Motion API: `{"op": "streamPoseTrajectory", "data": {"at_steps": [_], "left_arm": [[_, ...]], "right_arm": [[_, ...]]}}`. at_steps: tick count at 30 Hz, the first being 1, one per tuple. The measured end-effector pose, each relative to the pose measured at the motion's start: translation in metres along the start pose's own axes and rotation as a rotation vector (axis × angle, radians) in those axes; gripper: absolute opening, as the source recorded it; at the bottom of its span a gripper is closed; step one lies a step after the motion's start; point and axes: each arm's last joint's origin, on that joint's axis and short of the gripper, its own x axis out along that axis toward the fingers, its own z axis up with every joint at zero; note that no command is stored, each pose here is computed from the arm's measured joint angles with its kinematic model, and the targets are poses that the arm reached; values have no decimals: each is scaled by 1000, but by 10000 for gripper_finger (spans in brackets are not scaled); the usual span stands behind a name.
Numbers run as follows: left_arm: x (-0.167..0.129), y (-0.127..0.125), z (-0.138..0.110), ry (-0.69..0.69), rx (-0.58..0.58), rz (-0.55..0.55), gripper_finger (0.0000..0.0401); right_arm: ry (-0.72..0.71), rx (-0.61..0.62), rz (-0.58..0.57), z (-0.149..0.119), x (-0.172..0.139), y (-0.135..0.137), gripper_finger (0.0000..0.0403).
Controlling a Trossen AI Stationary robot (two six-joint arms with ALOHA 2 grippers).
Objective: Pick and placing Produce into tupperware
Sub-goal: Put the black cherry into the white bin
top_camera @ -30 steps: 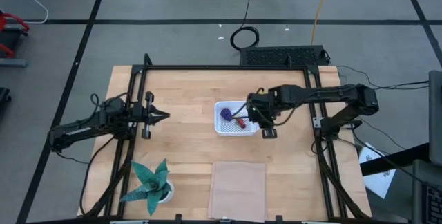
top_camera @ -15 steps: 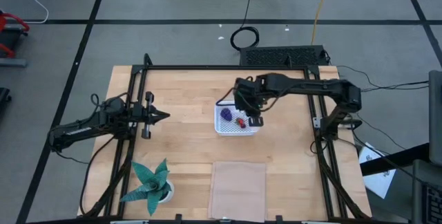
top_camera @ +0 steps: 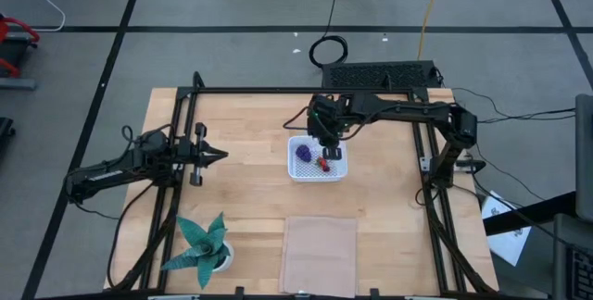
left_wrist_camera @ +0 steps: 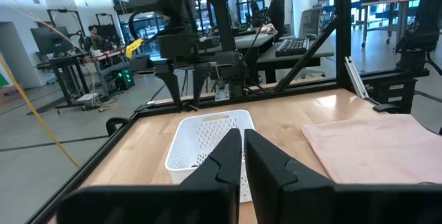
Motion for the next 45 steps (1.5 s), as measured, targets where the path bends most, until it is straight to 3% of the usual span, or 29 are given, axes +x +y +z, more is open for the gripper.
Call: {"op": "streamPoseTrajectory", "data": {"at_steps": [4,12,22,29,37,45], "left_arm": [[0,0,0,0,0,0,9],[0,0,0,0,0,0,11],[0,0,0,4,5,0,25],[0,0,-1,7,4,16,7],[0,0,-1,7,3,17,15],[0,0,0,7,3,17,27]], "right_arm": [[-19,56,-11,0,-1,-7,106],[-40,40,-14,3,2,-7,107],[-1,-38,106,0,30,-3,107],[33,-159,125,-1,44,-1,107],[16,-408,145,6,60,13,107],[-40,-445,122,13,64,16,107]]}}
